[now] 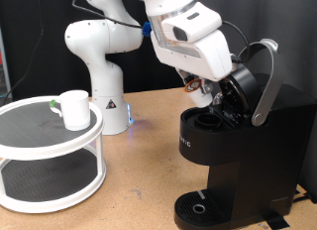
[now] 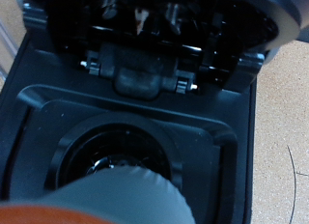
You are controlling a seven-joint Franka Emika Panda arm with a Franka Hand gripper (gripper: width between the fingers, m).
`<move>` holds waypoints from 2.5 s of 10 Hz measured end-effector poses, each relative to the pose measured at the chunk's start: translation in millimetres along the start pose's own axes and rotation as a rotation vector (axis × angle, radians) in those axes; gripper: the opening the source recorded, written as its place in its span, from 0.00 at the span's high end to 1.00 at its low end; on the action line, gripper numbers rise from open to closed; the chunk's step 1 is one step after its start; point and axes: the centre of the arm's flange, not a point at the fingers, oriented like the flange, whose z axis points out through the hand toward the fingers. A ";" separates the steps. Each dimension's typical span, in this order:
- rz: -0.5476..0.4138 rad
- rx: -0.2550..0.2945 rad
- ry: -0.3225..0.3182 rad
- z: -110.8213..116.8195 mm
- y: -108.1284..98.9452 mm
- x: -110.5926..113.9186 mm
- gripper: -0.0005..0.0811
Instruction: Make a cup of coffee with the keurig machine
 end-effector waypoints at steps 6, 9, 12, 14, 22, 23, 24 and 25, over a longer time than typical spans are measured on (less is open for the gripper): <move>-0.012 0.003 -0.041 24.3 -9.1 8.1 0.47; -0.010 -0.010 -0.057 31.9 -12.3 8.4 0.47; -0.002 -0.023 -0.073 41.0 -14.5 7.5 0.47; -0.001 -0.027 -0.077 46.4 -15.0 6.4 0.47; 0.015 -0.030 -0.108 62.0 -13.6 9.5 0.47; 0.017 -0.029 -0.111 63.5 -12.9 10.3 0.47; 0.024 -0.030 -0.113 64.6 -12.6 11.1 0.47; 0.031 -0.032 -0.113 65.4 -12.4 11.6 0.46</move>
